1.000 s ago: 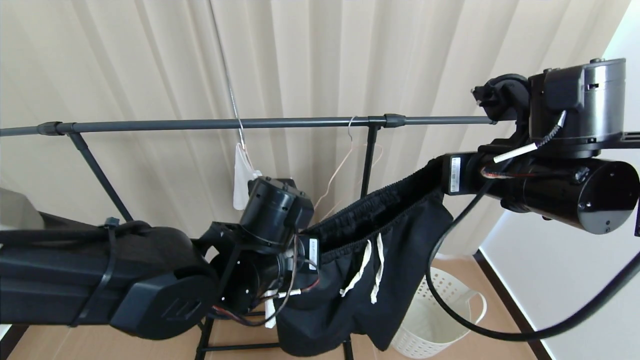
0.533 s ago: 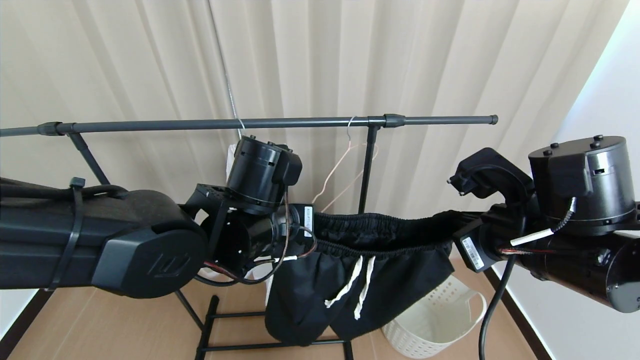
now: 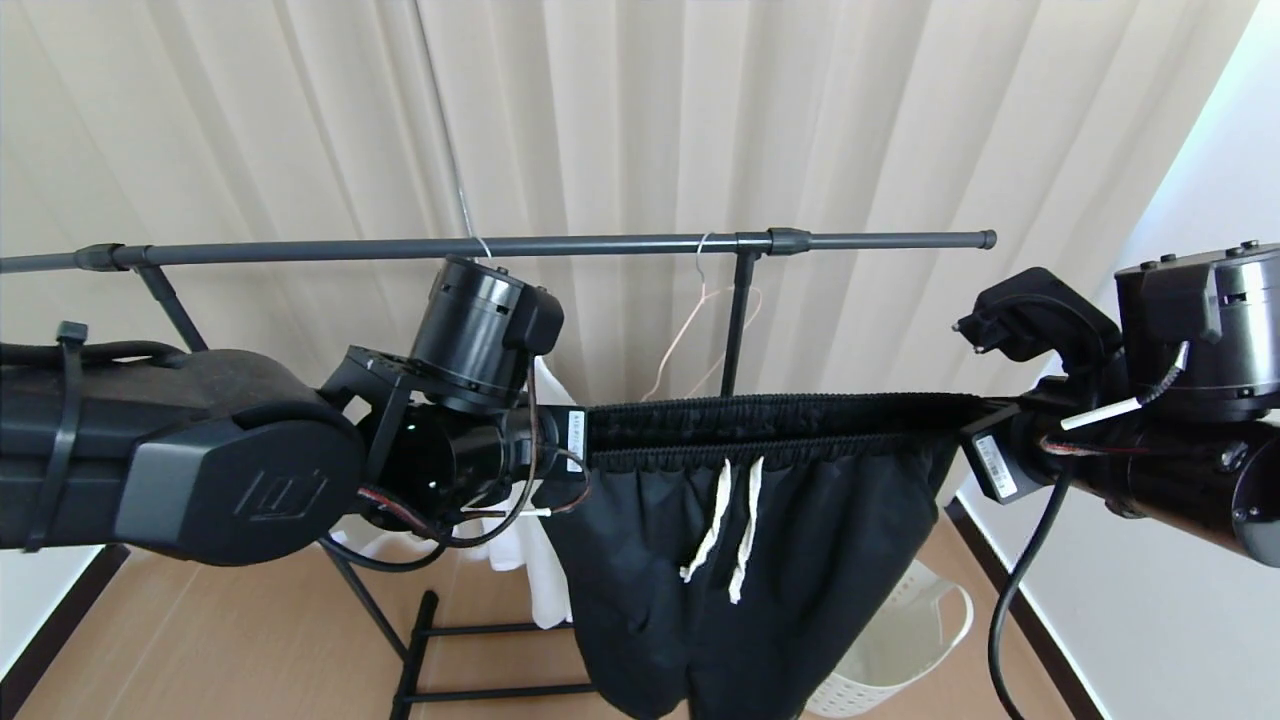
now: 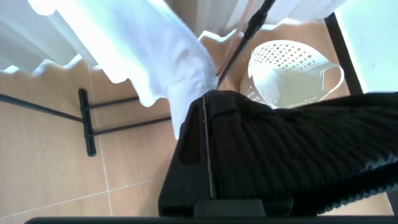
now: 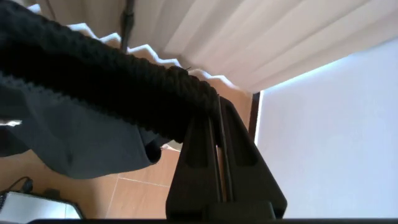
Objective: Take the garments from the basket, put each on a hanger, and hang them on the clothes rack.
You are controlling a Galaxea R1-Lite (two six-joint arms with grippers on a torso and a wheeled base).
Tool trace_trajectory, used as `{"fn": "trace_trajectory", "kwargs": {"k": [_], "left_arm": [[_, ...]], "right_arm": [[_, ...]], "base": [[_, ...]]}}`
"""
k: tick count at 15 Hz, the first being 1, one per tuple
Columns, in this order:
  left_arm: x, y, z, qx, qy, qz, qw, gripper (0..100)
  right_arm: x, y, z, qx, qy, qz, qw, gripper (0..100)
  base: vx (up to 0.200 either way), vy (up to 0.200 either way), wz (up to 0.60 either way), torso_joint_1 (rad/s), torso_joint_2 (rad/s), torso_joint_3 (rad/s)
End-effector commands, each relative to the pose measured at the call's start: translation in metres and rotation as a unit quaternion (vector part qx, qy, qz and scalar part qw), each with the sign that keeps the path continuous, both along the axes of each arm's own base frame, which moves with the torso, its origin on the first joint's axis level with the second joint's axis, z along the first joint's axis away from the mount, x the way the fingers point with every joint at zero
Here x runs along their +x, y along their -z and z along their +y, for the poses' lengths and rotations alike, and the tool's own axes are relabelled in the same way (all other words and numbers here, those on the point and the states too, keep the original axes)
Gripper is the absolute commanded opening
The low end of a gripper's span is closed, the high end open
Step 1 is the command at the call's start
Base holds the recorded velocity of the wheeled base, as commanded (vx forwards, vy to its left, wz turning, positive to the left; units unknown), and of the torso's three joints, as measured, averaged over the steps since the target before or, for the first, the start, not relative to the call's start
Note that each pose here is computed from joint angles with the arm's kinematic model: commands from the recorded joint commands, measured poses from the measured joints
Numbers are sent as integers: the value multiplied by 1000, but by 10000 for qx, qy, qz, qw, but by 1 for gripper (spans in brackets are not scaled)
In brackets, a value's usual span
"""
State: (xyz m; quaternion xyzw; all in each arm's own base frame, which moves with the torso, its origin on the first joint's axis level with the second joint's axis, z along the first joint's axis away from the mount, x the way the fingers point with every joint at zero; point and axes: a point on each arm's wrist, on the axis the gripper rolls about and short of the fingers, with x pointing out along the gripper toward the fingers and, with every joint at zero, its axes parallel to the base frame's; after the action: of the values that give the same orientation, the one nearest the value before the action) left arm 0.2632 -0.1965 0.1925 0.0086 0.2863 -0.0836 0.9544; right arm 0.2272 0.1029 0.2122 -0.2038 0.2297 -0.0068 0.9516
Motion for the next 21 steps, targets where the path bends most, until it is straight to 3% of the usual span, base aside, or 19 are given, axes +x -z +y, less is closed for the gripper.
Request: {"fn": "trace_trajectory", "kwargs": {"k": [1, 6, 9, 12, 14, 15, 16, 18, 19, 21], "left_arm": [[-8, -5, 13, 23, -62, -42, 10000, 0], [-11, -8, 19, 31, -95, -78, 9999, 0], [-18, -16, 5, 47, 219, -215, 9995, 0], [-23, -36, -17, -114, 640, -521, 9965, 0], [-13, -39, -34, -124, 748, -611, 9952, 0], [-13, -39, -34, -124, 748, -611, 9952, 0], [10, -41, -44, -205, 639, -725, 9951, 0], [20, -45, -50, -305, 640, -806, 9942, 0], [32, -48, -55, -429, 674, -875, 9930, 0], [45, -49, -55, -465, 558, -940, 9929, 0]], "right_arm": [[11, -3, -14, -2, 320, -35, 9995, 0], [13, -3, -20, -1, 290, 10, 9996, 0], [7, -2, -23, -140, 226, 50, 9996, 0], [-17, -7, -31, -480, -148, -1, 9987, 0], [-38, -9, -38, -767, -667, -50, 9948, 0], [-38, -9, -38, -767, -667, -50, 9948, 0], [-52, -8, -41, -990, -1038, -34, 9897, 0], [-58, -7, -37, -989, -1312, 68, 9864, 0], [-69, -7, -29, -979, -1742, 166, 9797, 0], [-77, -7, -22, -1013, -2042, 247, 9734, 0]], "base": [[0, 0, 0, 0, 0, 0], [0, 0, 0, 0, 0, 0], [0, 0, 0, 0, 0, 0], [0, 0, 0, 0, 0, 0], [0, 0, 0, 0, 0, 0], [0, 0, 0, 0, 0, 0], [0, 0, 0, 0, 0, 0], [0, 0, 0, 0, 0, 0], [0, 0, 0, 0, 0, 0], [0, 0, 0, 0, 0, 0]]}}
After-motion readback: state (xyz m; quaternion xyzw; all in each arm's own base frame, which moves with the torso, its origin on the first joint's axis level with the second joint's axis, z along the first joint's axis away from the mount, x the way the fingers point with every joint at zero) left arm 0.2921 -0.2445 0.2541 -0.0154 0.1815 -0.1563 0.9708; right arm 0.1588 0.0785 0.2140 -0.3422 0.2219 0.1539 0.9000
